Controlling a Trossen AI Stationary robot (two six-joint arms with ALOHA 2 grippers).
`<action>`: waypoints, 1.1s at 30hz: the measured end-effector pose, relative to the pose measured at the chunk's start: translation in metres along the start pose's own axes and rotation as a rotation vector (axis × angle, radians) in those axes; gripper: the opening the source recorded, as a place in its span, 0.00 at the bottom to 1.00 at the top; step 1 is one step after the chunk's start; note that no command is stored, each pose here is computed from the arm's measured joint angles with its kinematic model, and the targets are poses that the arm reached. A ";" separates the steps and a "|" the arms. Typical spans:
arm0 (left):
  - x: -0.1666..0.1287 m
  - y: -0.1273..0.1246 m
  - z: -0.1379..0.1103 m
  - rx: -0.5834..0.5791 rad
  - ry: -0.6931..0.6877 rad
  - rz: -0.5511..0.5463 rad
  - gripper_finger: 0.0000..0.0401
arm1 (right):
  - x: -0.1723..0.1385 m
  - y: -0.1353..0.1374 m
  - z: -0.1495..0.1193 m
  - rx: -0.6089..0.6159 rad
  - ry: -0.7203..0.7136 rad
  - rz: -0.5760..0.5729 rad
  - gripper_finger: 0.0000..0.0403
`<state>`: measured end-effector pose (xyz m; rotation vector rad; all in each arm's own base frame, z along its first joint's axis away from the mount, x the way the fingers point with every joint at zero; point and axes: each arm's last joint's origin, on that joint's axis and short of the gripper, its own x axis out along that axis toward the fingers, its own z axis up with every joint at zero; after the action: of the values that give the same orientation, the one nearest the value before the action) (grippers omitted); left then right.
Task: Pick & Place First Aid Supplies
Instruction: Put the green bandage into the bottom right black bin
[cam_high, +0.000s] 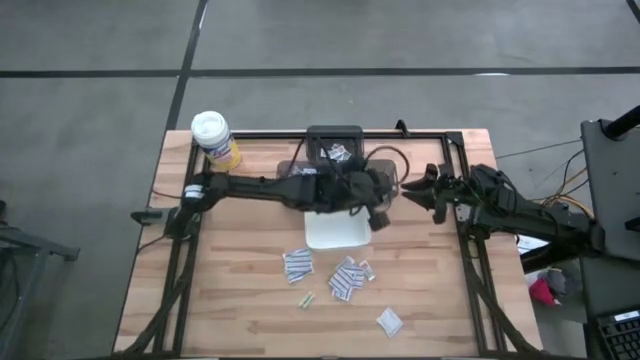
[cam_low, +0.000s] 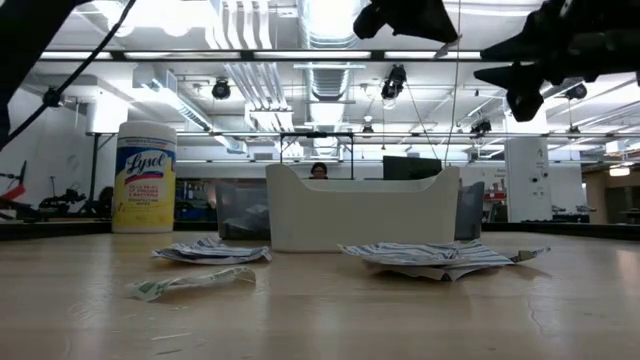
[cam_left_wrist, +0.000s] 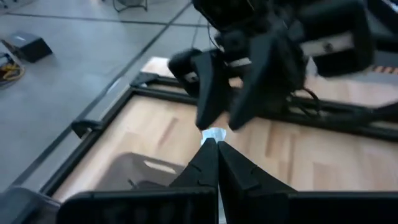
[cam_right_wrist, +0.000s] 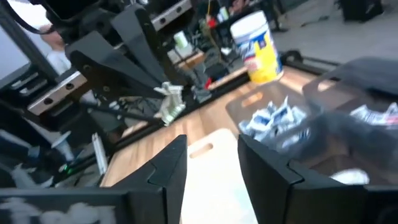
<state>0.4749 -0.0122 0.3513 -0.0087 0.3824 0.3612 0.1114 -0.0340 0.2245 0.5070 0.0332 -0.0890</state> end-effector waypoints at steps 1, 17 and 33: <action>0.002 0.004 0.002 -0.007 -0.010 0.006 0.00 | 0.002 0.000 0.001 -0.003 -0.012 -0.002 0.37; 0.015 0.043 0.011 -0.026 -0.071 0.074 0.00 | 0.031 -0.009 0.010 -0.035 -0.116 -0.072 0.54; 0.017 0.050 0.011 -0.020 -0.066 0.089 0.00 | 0.061 -0.006 0.036 -0.113 -0.081 -0.099 0.53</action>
<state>0.4763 0.0412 0.3578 0.0003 0.3147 0.4522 0.1722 -0.0610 0.2496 0.3887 -0.0161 -0.2030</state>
